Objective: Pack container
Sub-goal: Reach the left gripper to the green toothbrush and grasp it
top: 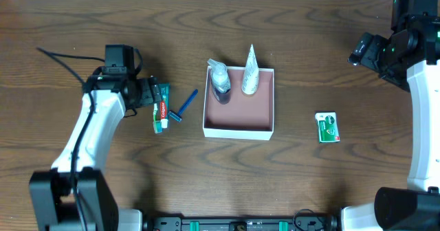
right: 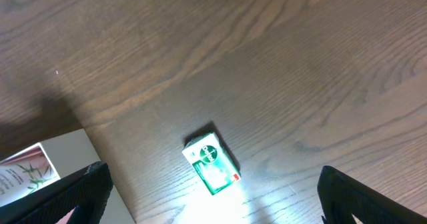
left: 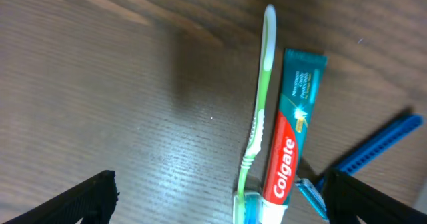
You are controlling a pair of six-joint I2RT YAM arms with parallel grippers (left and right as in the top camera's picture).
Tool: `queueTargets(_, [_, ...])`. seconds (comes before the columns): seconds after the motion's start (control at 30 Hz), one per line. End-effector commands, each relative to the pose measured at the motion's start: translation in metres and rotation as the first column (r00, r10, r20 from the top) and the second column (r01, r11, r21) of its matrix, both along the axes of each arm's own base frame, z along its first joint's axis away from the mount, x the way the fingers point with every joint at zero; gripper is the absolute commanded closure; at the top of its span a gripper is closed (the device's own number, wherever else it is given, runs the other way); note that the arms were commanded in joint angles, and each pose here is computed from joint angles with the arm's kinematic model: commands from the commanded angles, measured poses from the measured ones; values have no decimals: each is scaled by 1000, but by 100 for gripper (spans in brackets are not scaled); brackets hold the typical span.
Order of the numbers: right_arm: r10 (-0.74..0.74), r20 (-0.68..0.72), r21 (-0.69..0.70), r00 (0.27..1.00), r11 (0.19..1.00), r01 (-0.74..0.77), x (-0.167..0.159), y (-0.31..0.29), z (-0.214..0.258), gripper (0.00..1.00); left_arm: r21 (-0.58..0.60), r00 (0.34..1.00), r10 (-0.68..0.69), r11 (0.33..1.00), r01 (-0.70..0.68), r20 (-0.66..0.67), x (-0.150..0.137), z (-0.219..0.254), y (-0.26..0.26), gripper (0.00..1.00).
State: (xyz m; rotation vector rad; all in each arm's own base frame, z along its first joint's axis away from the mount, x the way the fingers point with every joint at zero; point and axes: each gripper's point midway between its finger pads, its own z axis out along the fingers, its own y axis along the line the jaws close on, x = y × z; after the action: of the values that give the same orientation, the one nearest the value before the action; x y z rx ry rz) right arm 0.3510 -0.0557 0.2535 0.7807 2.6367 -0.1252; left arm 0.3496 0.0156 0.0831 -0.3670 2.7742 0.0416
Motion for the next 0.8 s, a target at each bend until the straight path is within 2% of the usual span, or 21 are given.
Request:
queueTargets(0.0, [-22, 3, 4, 1000, 1000, 21, 0, -2, 0, 1, 24, 996, -88, 996, 88, -32, 5, -11, 0, 8])
queueTargets(0.1, [-22, 3, 4, 1000, 1000, 21, 0, -2, 0, 1, 40, 988, -144, 988, 146, -53, 10, -24, 0, 18])
queueTargets(0.23, [-21, 3, 4, 1000, 1000, 21, 0, -2, 0, 1, 47, 985, -165, 985, 168, -57, 19, -39, 0, 24])
queueTargets(0.5, [-22, 3, 4, 1000, 1000, 21, 0, -2, 0, 1, 42, 981, -174, 983, 178, -80, 28, -66, -3, 27])
queueTargets(0.77, [-22, 3, 4, 1000, 1000, 21, 0, -2, 0, 1, 27, 973, -178, 983, 184, -144, 23, -95, -7, 37])
